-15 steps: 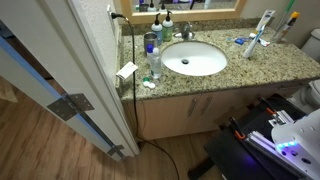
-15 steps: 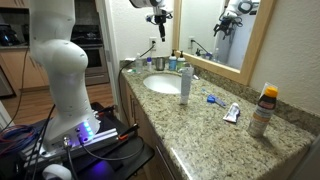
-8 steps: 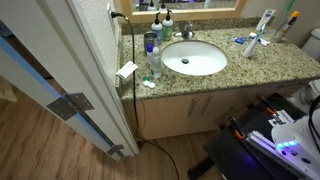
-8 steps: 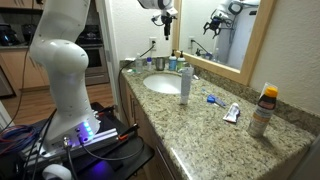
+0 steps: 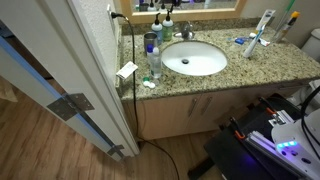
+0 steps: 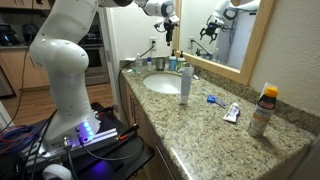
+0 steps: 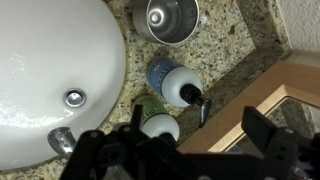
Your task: Move the white and blue pump bottle to the right
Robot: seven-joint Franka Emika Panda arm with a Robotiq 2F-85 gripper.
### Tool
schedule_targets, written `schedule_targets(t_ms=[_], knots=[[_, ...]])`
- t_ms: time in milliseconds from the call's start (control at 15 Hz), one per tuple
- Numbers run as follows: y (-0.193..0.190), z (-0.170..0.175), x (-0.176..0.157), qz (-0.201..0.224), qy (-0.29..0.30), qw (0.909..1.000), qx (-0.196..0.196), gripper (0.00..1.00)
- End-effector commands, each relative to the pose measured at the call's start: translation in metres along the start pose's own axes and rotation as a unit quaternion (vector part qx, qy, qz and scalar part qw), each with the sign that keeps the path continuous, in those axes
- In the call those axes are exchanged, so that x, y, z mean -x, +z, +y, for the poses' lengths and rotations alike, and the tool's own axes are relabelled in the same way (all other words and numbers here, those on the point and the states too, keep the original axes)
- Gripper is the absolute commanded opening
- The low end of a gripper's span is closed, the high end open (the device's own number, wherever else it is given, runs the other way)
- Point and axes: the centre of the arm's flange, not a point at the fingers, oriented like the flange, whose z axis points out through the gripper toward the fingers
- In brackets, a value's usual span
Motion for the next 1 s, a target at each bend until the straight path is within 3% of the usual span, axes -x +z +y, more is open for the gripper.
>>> schedule_targets(t_ms=[0,333,933], knots=[[0.031,-0.046,-0.021,-0.003,0.026,0.9996,0.003,1.0],[0.068,-0.058,-0.025,-0.003,0.041,0.9985,0.036,1.0],[0.102,-0.061,-0.026,-0.005,0.054,0.9969,0.056,1.0]])
